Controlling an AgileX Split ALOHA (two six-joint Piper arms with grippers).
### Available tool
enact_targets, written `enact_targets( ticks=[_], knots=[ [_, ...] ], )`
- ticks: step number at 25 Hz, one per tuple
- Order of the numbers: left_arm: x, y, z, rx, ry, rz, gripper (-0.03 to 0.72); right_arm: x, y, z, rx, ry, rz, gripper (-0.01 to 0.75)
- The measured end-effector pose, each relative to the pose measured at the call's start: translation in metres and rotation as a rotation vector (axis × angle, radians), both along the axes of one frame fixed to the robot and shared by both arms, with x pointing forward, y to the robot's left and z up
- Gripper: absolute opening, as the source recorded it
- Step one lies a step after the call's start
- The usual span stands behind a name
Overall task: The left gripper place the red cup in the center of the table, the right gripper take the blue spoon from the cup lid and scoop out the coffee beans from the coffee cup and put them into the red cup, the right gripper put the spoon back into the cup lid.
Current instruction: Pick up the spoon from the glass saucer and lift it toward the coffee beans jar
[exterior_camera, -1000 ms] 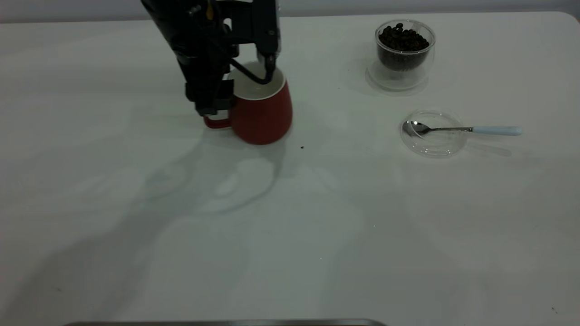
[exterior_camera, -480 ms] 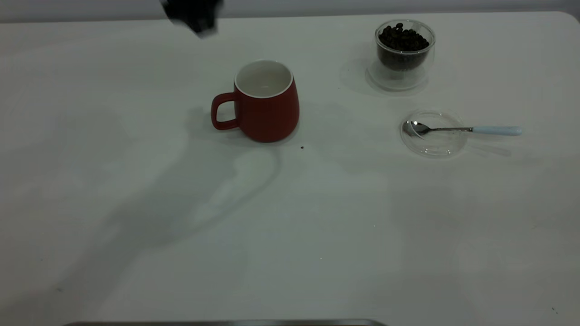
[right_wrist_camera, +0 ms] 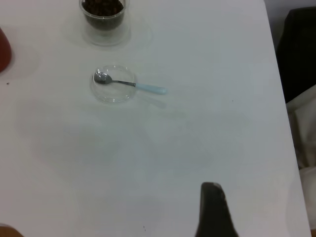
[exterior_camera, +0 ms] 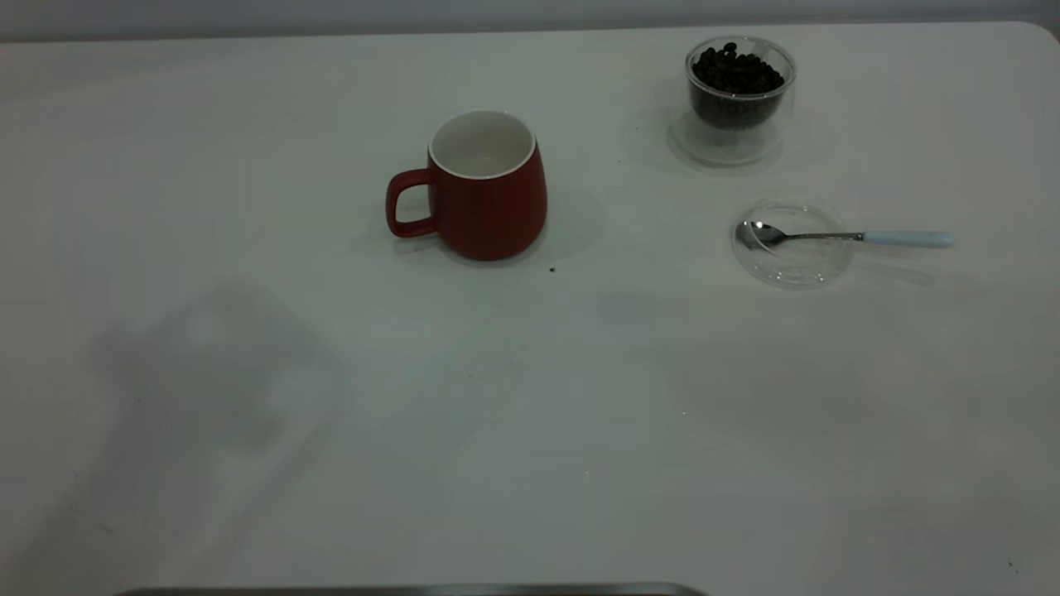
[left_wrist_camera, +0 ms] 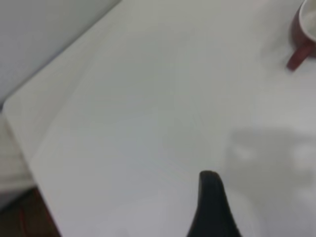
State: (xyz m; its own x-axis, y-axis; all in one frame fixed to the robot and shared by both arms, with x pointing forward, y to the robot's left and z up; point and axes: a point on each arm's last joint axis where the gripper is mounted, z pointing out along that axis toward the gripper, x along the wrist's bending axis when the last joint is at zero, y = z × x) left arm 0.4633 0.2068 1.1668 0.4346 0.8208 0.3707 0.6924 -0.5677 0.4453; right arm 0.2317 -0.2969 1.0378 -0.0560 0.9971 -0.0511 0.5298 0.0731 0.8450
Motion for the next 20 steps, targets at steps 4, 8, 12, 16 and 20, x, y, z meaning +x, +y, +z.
enact_targets(
  ticks=[4,8,12,16,20],
  knots=[
    [-0.054,0.032,0.038,-0.093,-0.11,0.045,0.587,0.0,0.0,0.0,0.0,0.0,0.0,0.531],
    [-0.102,0.057,0.06,-0.209,-0.232,0.037,0.587,0.0,0.0,0.0,0.0,0.0,0.0,0.531],
    [-0.148,0.075,0.055,-0.333,-0.27,-0.001,0.587,0.0,0.0,0.0,0.0,0.0,0.0,0.531],
    [-0.185,0.083,0.021,-0.446,-0.215,-0.059,0.587,0.0,0.0,0.0,0.0,0.0,0.0,0.531],
    [-0.207,0.085,-0.029,-0.494,-0.12,-0.107,0.587,0.0,0.0,0.0,0.0,0.0,0.0,0.531]
  ],
)
